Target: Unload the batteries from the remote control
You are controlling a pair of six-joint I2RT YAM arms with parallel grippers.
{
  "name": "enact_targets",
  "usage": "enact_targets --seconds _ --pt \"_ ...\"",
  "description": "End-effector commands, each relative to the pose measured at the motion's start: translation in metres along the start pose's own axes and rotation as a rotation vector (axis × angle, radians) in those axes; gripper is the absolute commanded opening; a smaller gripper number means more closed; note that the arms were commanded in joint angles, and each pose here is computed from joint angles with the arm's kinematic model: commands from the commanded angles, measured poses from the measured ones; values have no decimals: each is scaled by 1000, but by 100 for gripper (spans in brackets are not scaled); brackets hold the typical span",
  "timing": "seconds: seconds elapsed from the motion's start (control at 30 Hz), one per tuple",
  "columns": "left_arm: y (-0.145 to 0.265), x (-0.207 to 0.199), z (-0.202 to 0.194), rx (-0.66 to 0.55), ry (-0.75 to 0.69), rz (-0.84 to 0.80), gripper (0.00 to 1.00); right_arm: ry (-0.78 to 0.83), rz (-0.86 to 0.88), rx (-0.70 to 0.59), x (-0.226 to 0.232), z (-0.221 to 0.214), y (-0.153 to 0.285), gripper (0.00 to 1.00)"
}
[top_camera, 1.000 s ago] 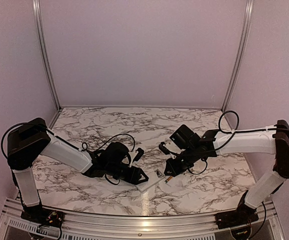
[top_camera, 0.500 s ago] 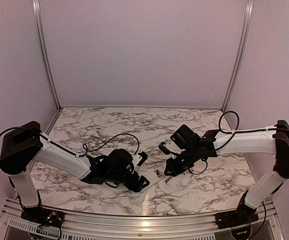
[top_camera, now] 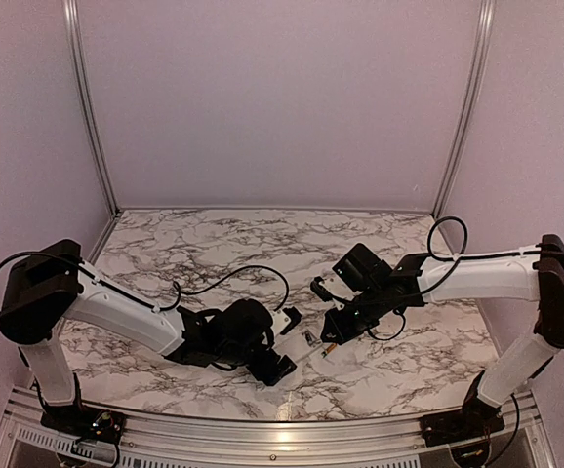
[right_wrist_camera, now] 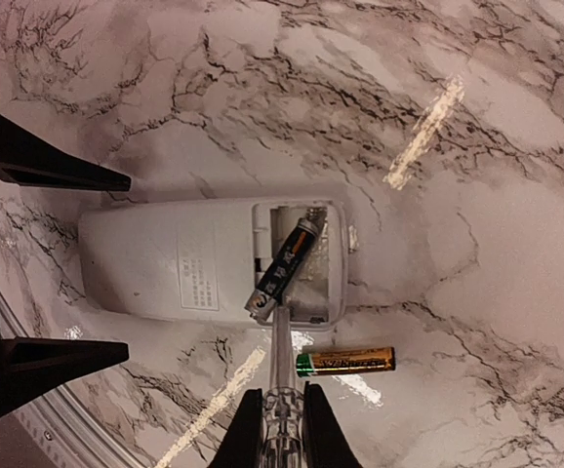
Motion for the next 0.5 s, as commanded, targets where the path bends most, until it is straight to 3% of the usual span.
enact_targets --seconds 0.0,0.27,0.47 --pt "-11 2 -6 31 -50 74 84 2 -11 22 -2 -7 2 0" --pt "-18 2 -9 45 -74 104 77 2 -11 22 -2 -8 1 0" --pt "-19 2 -10 43 -87 102 46 0 -7 0 -1 -4 1 0"
Point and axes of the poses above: each gripper's point midway between its finger pads, its own y axis back along the fingers, its own x axis along the line the jaws close on, z = x × y, the point moved 7 cm from there along y, back along the fingers, and after that the axes turned 13 degrees about y, right-handed, at the moved point
